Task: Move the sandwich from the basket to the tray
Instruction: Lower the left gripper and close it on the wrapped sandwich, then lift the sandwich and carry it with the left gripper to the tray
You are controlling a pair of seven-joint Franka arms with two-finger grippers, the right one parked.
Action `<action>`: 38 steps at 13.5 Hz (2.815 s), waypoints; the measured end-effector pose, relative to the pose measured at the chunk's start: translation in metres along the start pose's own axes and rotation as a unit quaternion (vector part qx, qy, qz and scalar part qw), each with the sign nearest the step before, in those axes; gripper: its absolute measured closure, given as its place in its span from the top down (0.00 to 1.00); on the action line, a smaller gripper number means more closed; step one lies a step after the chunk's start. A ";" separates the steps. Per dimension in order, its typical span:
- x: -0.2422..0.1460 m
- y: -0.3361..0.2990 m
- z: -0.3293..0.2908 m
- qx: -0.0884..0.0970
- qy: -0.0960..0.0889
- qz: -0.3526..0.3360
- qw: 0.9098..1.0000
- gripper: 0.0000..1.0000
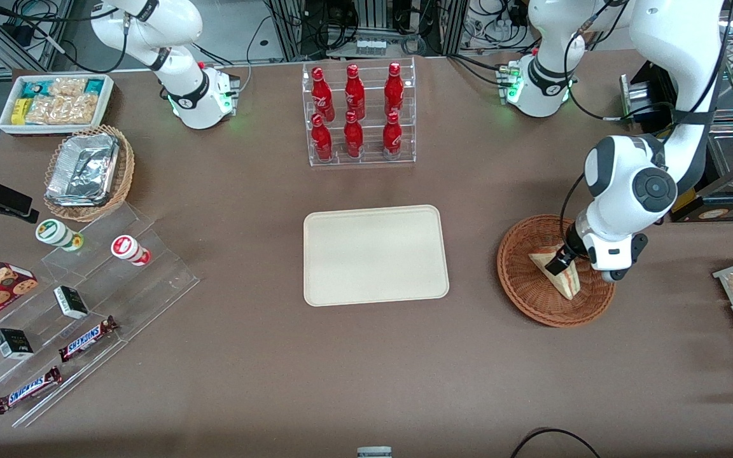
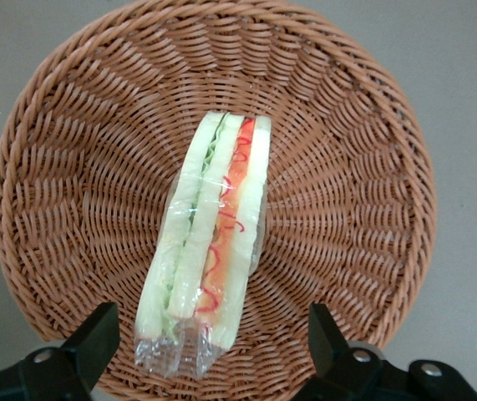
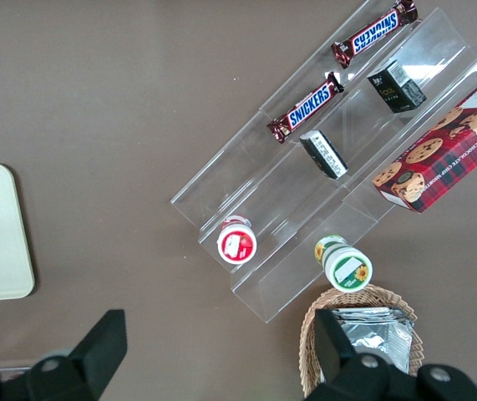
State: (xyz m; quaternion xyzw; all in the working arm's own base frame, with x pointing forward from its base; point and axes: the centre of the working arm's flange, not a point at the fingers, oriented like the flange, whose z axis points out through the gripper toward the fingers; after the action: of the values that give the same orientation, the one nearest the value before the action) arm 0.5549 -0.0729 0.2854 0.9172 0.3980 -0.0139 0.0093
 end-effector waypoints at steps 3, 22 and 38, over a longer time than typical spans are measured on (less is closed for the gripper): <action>0.001 0.000 0.012 0.013 0.002 0.010 1.000 1.00; -0.024 0.054 -0.050 0.086 -0.056 0.161 0.982 0.19; -0.328 0.255 0.031 0.046 -0.033 0.258 0.965 0.19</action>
State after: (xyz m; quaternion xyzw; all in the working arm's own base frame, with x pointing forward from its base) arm 0.5163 -0.4871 0.2670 0.9872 0.1467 -0.0596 -0.0167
